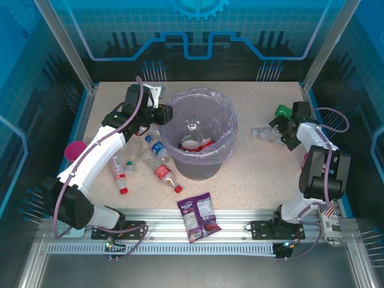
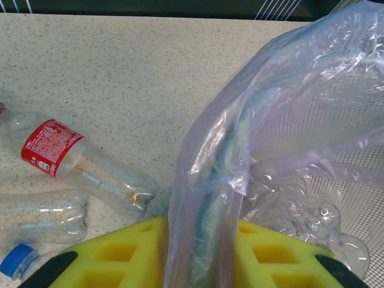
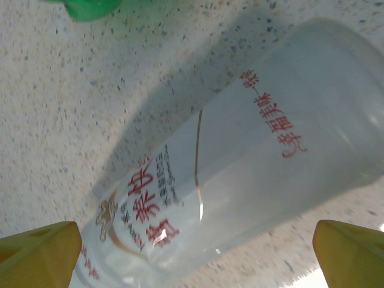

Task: Put the plastic bottles in the bin

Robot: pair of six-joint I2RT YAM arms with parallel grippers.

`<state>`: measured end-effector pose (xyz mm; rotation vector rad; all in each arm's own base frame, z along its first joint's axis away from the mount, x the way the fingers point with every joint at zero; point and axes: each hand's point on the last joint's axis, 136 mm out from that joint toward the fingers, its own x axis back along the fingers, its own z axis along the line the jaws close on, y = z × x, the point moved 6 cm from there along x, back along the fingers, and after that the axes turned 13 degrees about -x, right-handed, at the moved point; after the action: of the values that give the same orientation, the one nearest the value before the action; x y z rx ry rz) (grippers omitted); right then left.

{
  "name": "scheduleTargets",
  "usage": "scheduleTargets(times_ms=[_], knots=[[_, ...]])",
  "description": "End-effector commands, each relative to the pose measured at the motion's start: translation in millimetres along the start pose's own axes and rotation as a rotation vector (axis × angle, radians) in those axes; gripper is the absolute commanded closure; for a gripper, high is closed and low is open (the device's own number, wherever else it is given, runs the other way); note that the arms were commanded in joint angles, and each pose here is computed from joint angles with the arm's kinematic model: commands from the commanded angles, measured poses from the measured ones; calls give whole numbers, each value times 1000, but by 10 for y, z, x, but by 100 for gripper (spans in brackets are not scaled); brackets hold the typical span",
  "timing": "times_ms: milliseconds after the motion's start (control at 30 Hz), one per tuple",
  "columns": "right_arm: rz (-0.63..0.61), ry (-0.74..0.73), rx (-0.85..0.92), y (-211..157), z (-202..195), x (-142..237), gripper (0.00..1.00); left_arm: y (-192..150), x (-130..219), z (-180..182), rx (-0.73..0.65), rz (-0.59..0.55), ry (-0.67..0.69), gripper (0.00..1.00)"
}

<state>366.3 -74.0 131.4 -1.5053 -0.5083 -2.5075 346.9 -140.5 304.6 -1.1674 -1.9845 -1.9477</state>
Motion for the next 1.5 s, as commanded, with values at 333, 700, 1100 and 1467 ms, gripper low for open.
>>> scheduleTargets(times_ms=[333, 700, 1100, 1467], knots=[[45, 20, -64, -161, 205, -579, 4, -23, 107, 35, -21, -5, 14, 70], [50, 76, 31, -296, 232, -419, 24, -33, 90, 29, -13, -1, 6, 70], [61, 177, 110, -341, 374, -117, 32, -32, 89, 28, -10, -1, 6, 70], [9, 525, 509, -430, 992, 1031, 35, -32, 91, 27, -7, -1, 2, 70]])
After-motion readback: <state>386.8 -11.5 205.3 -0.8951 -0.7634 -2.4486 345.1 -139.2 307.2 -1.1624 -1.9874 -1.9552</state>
